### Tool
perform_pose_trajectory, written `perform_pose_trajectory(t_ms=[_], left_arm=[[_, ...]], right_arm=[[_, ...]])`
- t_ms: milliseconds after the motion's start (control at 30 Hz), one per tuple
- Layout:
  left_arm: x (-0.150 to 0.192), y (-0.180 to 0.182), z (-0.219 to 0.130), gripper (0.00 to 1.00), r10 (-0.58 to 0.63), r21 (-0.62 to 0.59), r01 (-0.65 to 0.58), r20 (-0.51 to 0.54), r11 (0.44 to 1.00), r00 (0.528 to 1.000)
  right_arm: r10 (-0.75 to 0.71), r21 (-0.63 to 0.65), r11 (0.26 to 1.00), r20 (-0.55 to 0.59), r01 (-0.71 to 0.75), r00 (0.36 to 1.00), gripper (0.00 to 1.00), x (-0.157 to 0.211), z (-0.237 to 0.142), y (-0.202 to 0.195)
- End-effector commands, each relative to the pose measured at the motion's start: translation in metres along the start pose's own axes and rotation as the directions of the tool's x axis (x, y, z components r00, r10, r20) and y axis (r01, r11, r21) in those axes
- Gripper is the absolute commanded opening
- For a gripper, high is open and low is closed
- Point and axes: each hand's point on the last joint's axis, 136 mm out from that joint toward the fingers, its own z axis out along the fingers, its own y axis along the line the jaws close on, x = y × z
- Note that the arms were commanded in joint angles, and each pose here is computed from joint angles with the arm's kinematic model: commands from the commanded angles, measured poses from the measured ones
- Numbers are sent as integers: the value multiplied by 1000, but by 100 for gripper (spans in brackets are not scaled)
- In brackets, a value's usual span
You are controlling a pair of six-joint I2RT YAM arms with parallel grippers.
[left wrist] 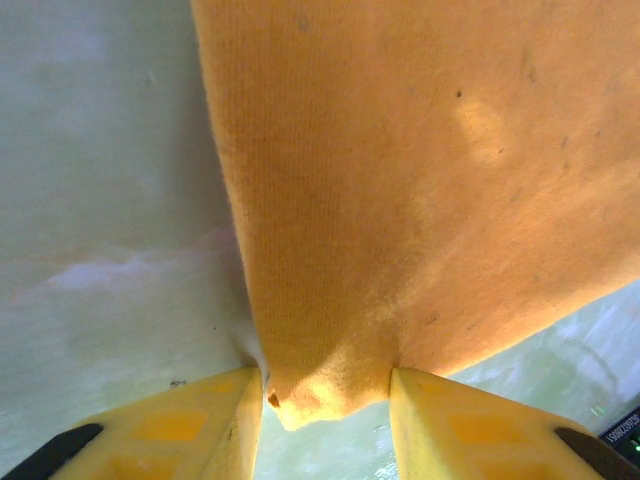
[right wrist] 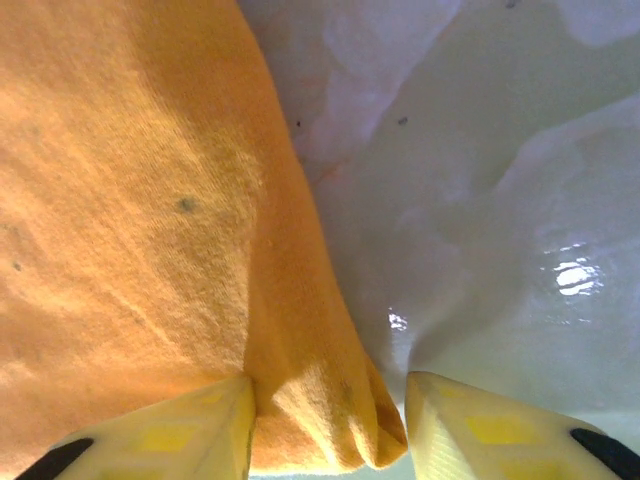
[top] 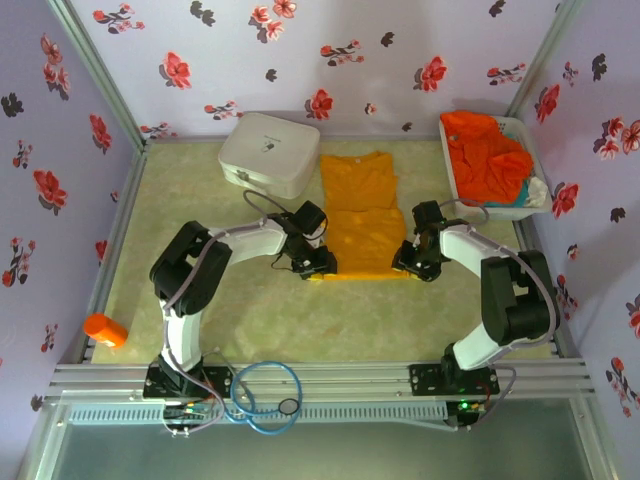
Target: Fold and stack the t-shirts
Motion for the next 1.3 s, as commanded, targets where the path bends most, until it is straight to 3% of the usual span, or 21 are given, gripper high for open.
perform_pose_trajectory(t_ms=[0, 200, 467, 633, 867, 1267], left_arm=[[7, 6, 5, 38, 26, -74, -29, -43, 997, 999], [4, 5, 14, 35, 19, -90, -24, -56, 996, 998], [1, 11, 23, 12, 7, -109, -13, -54, 994, 999], [-4, 7, 15, 0, 34, -124, -38, -38, 992, 999], [1, 4, -7, 0, 88, -130, -88, -6, 988, 996], [52, -7, -28, 0, 139, -94, -140, -19, 986, 990]], right_arm=[[-6, -8, 1000, -21, 6, 1000, 39, 4, 6, 1], [-6, 4, 1000, -29, 6, 1000, 30, 5, 8, -1], [0, 1, 1000, -32, 0, 999, 17, 7, 10, -1], [9, -2, 1000, -39, -9, 999, 1, 10, 5, 0], [11, -11, 1000, -34, -11, 999, 0, 25, -12, 2], [-30, -69, 997, -13, 30, 999, 0, 63, -44, 8]])
